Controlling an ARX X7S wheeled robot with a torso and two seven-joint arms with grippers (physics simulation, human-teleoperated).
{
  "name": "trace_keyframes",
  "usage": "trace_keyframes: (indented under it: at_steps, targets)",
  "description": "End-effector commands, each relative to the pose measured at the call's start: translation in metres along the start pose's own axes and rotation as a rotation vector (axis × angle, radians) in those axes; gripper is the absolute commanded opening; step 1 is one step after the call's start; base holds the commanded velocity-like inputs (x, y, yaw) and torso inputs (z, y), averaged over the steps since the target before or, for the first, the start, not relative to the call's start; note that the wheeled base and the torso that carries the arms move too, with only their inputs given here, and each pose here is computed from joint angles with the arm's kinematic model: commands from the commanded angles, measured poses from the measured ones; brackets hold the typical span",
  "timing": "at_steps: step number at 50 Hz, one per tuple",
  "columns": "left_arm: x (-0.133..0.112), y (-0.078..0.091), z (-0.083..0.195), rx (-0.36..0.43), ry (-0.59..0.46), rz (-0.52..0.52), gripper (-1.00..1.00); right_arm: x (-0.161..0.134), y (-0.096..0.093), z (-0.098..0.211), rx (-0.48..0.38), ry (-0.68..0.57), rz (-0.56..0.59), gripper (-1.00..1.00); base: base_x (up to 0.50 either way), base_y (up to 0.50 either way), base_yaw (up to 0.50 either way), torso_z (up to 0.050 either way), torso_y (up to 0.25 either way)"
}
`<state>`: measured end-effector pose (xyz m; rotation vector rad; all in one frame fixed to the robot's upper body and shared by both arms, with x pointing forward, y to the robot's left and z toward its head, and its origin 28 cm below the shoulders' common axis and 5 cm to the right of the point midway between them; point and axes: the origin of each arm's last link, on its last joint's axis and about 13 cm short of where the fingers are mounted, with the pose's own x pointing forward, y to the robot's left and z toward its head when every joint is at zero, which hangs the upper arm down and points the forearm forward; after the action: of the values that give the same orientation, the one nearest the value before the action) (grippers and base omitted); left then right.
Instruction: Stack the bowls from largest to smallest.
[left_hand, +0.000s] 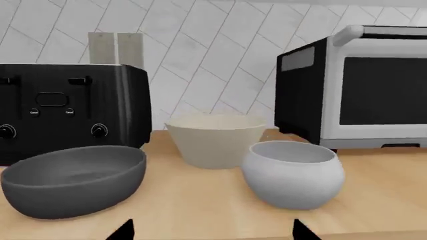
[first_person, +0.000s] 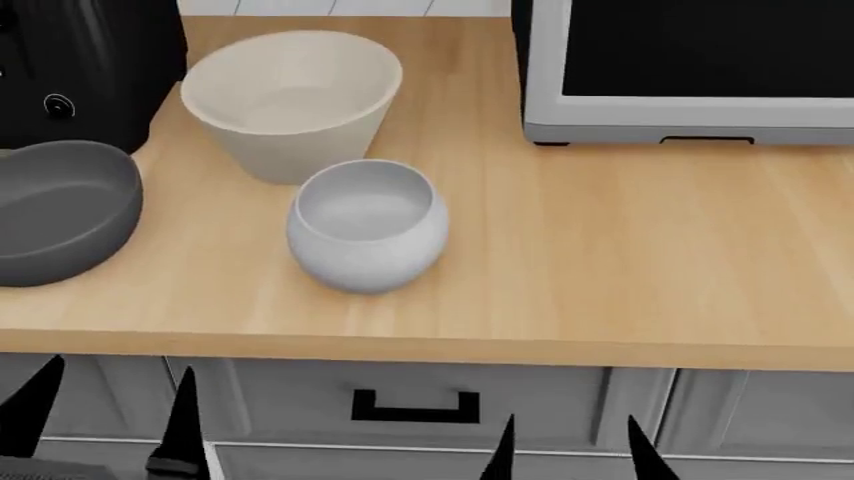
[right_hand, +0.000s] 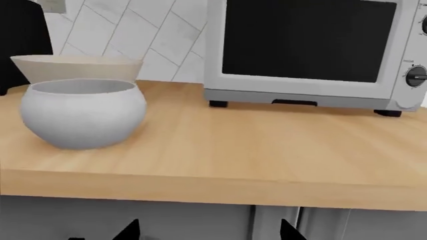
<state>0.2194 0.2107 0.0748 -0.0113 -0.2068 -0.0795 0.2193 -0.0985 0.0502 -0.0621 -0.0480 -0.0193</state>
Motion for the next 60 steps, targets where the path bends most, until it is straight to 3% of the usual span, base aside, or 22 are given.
trace_keyframes:
  at_steps: [1, 8, 21, 24, 25, 31, 36, 47, 60]
  targets:
    - [0.018, 0.011, 0.072, 0.069, -0.172, -0.039, 1.0, 0.011, -0.009, 0.041, -0.045, -0.052, -0.012, 1.0, 0.0, 0.0, 0.0, 0.0, 0.0]
    - [0.027, 0.023, 0.128, 0.051, -0.311, -0.047, 1.0, 0.031, -0.019, 0.081, -0.035, -0.102, -0.005, 1.0, 0.0, 0.0, 0.0, 0.0, 0.0]
    - [0.055, 0.039, 0.198, 0.085, -0.466, -0.057, 1.0, 0.068, -0.035, 0.12, -0.056, -0.116, -0.012, 1.0, 0.0, 0.0, 0.0, 0.0, 0.0]
    - [0.063, 0.04, 0.212, -0.009, -0.485, -0.082, 1.0, 0.078, -0.038, 0.126, -0.062, -0.111, -0.017, 1.0, 0.0, 0.0, 0.0, 0.0, 0.0]
    - [0.065, 0.042, 0.215, 0.033, -0.493, -0.077, 1.0, 0.079, -0.039, 0.129, -0.063, -0.114, -0.018, 1.0, 0.0, 0.0, 0.0, 0.0, 0.0]
    - [0.076, 0.051, 0.241, 0.049, -0.528, -0.061, 1.0, 0.09, -0.045, 0.144, -0.074, -0.118, -0.028, 1.0, 0.0, 0.0, 0.0, 0.0, 0.0]
    - [0.073, 0.051, 0.243, 0.11, -0.547, -0.05, 1.0, 0.091, -0.045, 0.147, -0.076, -0.127, -0.025, 1.0, 0.0, 0.0, 0.0, 0.0, 0.0]
    - [0.067, 0.048, 0.246, 0.101, -0.577, -0.065, 1.0, 0.086, -0.044, 0.15, -0.105, -0.139, -0.023, 1.0, 0.0, 0.0, 0.0, 0.0, 0.0]
    - [0.064, 0.048, 0.247, 0.105, -0.581, -0.067, 1.0, 0.086, -0.041, 0.149, -0.132, -0.138, -0.013, 1.0, 0.0, 0.48, 0.0, 0.0, 0.0]
